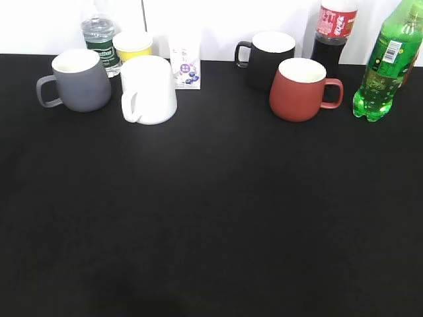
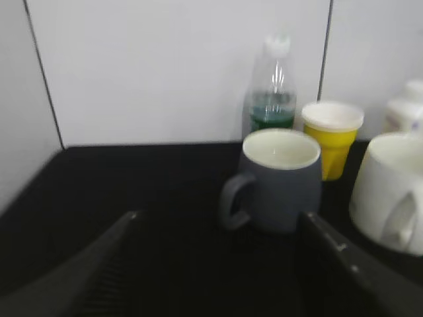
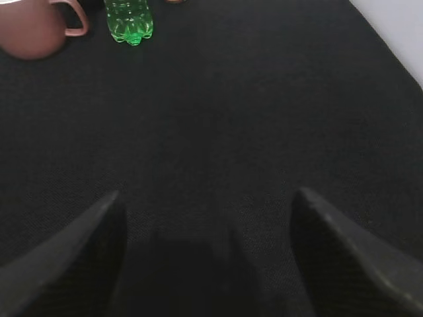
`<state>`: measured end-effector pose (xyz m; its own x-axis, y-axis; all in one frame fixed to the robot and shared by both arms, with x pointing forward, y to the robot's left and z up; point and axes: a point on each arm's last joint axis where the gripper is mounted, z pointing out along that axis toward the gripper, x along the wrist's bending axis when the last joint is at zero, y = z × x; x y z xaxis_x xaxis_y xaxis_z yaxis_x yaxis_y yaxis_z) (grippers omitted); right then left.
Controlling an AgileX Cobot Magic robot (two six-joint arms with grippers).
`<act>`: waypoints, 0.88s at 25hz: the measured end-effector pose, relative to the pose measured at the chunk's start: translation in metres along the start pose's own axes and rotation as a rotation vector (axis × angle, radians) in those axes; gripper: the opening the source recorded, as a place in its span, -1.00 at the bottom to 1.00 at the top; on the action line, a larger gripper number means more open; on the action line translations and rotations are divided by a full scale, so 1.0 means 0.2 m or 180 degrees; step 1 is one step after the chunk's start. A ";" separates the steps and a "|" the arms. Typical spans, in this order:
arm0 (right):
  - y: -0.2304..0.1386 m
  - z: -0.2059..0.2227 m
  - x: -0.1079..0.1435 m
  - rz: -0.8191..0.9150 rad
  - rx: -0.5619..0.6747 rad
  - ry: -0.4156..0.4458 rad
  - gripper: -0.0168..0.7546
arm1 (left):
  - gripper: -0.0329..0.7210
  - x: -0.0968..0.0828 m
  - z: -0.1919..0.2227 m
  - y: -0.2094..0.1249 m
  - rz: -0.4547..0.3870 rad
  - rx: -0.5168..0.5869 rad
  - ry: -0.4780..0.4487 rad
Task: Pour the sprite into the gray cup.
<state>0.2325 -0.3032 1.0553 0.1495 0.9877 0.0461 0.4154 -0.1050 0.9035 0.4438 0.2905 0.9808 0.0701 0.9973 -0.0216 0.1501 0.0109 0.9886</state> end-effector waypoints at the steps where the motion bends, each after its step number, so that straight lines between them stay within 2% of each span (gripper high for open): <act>1: 0.00 0.00 0.00 0.0000 0.0000 0.0000 0.56 | 0.29 0.00 0.09 -0.08 -0.0015 0.0089 -0.0010; 2: 0.00 0.00 0.00 0.0000 0.0000 0.0000 0.56 | 0.19 0.01 0.17 -0.13 -0.0026 0.0138 -0.0016; 4: 0.00 0.00 0.00 0.0000 0.0000 0.0000 0.56 | 0.13 0.01 0.34 -0.19 -0.0035 0.0188 -0.0020; 10: 0.00 0.00 0.00 0.0000 0.0000 0.0000 0.56 | 0.13 0.01 0.77 -0.28 0.0037 0.0274 -0.0115; 14: 0.00 0.00 0.00 0.0000 0.0000 0.0000 0.56 | 0.10 0.06 1.00 -0.30 0.0033 0.0322 -0.0039; 16: 0.00 0.00 0.00 0.0000 0.0000 0.0000 0.56 | -0.06 0.06 1.09 -0.29 0.0044 0.0286 -0.0039; 19: 0.00 0.00 0.00 0.0000 0.0000 0.0000 0.56 | -0.67 0.07 1.15 -0.29 0.0062 0.0255 -0.0048; 22: 0.00 0.00 0.00 0.0000 0.0000 0.0000 0.56 | -0.67 0.06 1.14 -0.29 0.0069 0.0223 -0.0056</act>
<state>0.2325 -0.3032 1.0553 0.1495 0.9877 0.0461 0.4154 -0.1050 0.9035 0.6609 0.2862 0.8886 0.0913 0.9958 -0.0035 0.2169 -0.0164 0.9761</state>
